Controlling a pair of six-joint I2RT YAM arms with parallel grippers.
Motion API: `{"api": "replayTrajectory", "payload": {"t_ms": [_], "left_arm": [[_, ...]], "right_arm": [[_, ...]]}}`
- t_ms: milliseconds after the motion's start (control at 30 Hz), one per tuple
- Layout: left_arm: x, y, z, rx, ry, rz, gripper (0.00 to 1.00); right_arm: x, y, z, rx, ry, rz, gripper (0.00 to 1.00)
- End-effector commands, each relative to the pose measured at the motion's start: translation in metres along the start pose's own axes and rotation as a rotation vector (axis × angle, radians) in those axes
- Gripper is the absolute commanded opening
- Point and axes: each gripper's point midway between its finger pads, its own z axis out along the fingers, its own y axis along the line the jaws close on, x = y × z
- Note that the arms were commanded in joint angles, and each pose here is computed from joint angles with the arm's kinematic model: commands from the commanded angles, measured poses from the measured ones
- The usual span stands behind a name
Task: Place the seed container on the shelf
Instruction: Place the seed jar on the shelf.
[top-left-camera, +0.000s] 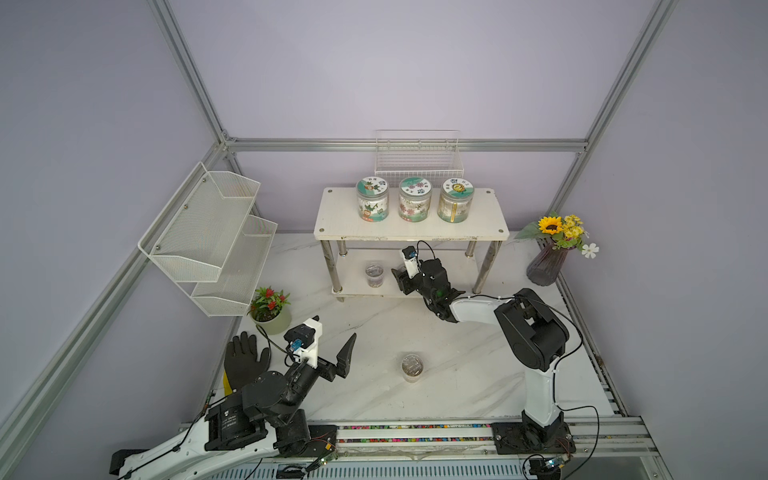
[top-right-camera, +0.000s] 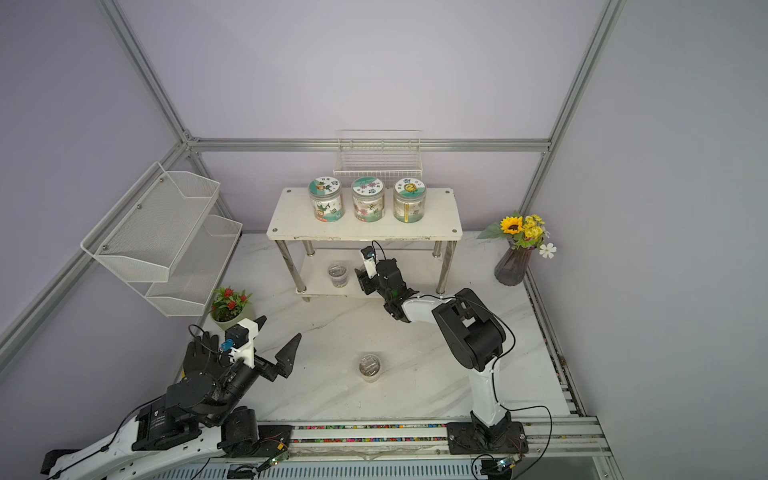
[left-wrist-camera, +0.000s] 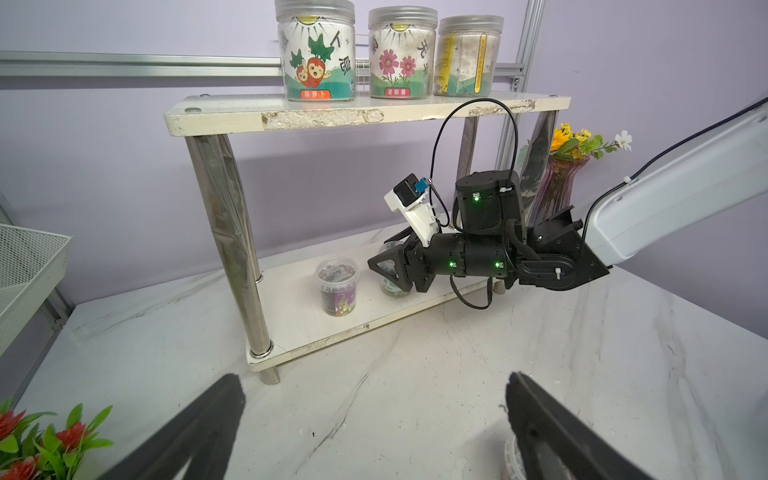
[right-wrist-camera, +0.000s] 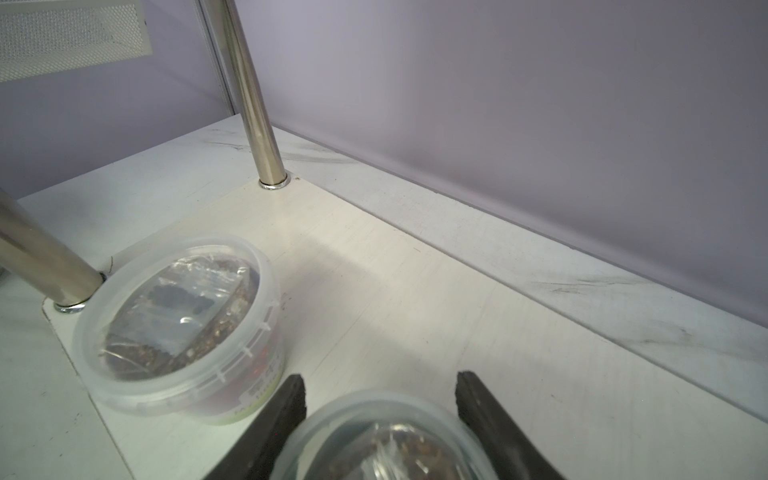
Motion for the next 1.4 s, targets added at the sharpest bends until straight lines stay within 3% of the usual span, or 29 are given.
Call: {"api": "replayTrajectory", "payload": {"t_ms": [0,733,1367], "left_arm": [[-0.0098,0.0026,-0.0008,-0.01,-0.014,0.005,1.0],[-0.0088,0.0015,0.0004,-0.01,-0.009,0.013,1.0],[-0.0091,0.0011,0.0006,-0.009,-0.008,0.017,1.0]], "right_arm": [[-0.0008,-0.0061,0.0024,0.002,-0.001,0.018,0.49],[0.0029,-0.0054,0.0029,-0.006,0.016,0.034,0.56],[-0.0002,-0.0067,0.0028,0.002,0.013,0.035,0.74]]}}
